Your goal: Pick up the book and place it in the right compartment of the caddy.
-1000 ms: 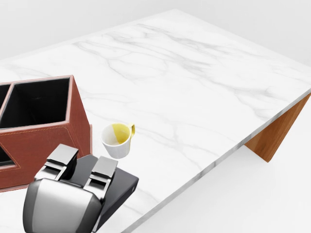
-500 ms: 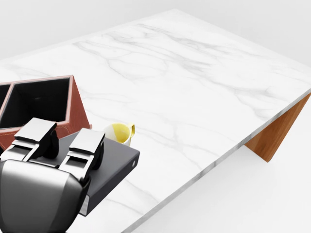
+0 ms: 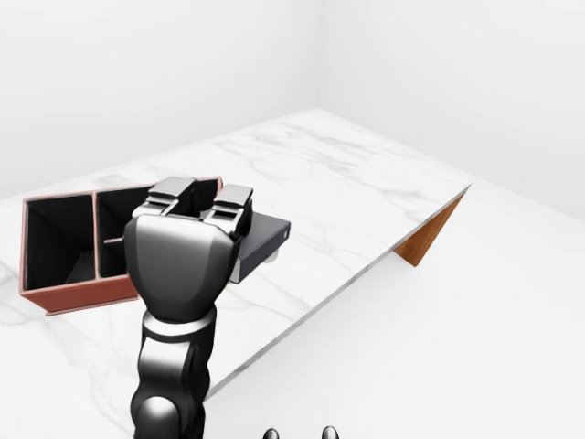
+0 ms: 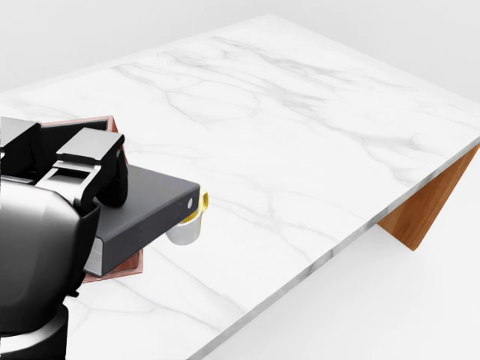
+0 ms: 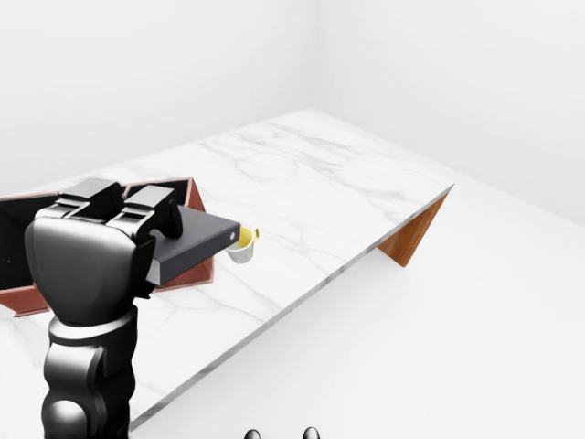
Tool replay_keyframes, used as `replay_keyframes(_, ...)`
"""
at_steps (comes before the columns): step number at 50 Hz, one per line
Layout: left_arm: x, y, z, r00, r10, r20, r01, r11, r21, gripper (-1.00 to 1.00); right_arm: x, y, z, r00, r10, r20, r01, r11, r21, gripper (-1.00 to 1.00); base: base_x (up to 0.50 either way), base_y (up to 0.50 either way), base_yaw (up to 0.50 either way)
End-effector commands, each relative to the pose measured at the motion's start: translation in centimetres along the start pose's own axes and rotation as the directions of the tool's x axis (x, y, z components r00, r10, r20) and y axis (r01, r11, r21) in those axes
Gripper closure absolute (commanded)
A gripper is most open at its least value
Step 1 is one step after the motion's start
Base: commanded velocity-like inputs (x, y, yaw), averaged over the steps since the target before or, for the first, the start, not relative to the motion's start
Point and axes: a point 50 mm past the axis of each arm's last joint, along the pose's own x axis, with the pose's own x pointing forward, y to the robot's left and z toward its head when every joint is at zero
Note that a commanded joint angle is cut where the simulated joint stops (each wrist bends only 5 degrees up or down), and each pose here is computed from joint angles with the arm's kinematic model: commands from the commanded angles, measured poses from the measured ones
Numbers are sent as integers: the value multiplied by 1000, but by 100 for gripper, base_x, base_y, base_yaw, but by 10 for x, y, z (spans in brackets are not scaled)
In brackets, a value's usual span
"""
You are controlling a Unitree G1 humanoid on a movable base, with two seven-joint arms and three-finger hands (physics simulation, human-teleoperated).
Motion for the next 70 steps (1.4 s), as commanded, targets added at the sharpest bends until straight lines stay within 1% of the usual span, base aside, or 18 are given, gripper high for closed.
replay_keyframes(1,21,4,-9,999,51,-12,-51,998,-24,100,0,0,-1,1000,2,-1,-2,1000,0,-100,0,0,0)
replay_keyframes(5,34,5,-7,998,56,10,-56,998,-10,100,0,1,0,1000,4,-2,-4,1000,-1,-100,0,0,0)
replay_keyframes(10,42,1,-11,999,48,15,-48,999,3,100,0,-1,-1,1000,2,-5,-2,1000,1,-100,0,0,0)
replay_keyframes(17,52,-11,-21,1000,24,18,-25,999,32,100,-1,1,1,1000,3,0,-3,1000,-3,-100,0,0,0)
replay_keyframes(22,59,-17,-30,1000,-3,-11,4,999,48,100,0,1,-1,1000,4,-6,-4,1000,-2,-100,0,0,0)
replay_keyframes(30,69,-23,-40,999,-20,-45,24,996,87,100,0,1,-1,1000,2,-5,-2,1000,-1,-100,0,0,0)
replay_keyframes(32,70,-26,-42,998,-30,-56,36,993,110,100,0,1,0,1000,3,-2,-3,1000,-3,-100,0,0,0)
replay_keyframes(36,74,-33,-49,997,-37,-68,44,992,118,100,0,1,1,1000,3,0,-3,1000,-3,-100,0,0,0)
replay_keyframes(38,74,-33,-50,997,-34,-65,42,992,120,100,0,1,0,1000,3,-1,-3,1000,-2,-100,0,0,0)
replay_keyframes(42,77,-38,-59,995,-40,-96,53,989,137,100,0,1,-2,1000,4,-5,-4,1000,0,-100,0,0,0)
replay_keyframes(48,78,-43,-67,992,-49,-118,66,988,138,100,0,1,-3,1000,5,-12,-5,1000,3,-100,0,0,0)
replay_keyframes(56,79,-50,-81,983,-64,-171,90,985,147,100,0,1,-3,1000,5,-10,-5,1000,3,-100,0,0,0)
replay_keyframes(58,79,-51,-83,984,-62,-166,86,987,139,100,0,1,-2,1000,6,-8,-6,1000,3,-100,0,0,0)
replay_keyframes(60,80,-51,-88,982,-59,-182,88,983,160,100,0,2,-1,1000,7,-4,-7,1000,1,-100,0,0,0)
replay_keyframes(62,80,-53,-92,978,-67,-197,97,984,149,100,-1,1,-1,1000,7,-5,-7,1000,0,-100,0,0,0)
replay_keyframes(64,80,-55,-95,977,-68,-201,102,981,162,100,-1,1,-1,1000,7,-6,-7,1000,0,-100,0,0,0)
replay_keyframes(68,81,-66,-100,974,-81,-211,116,980,159,100,-1,1,-1,1000,7,-8,-7,1000,1,-100,0,0,0)
replay_keyframes(70,80,-65,-99,974,-87,-207,121,980,161,100,-1,1,-1,1000,7,-7,-7,1000,0,-100,0,0,0)
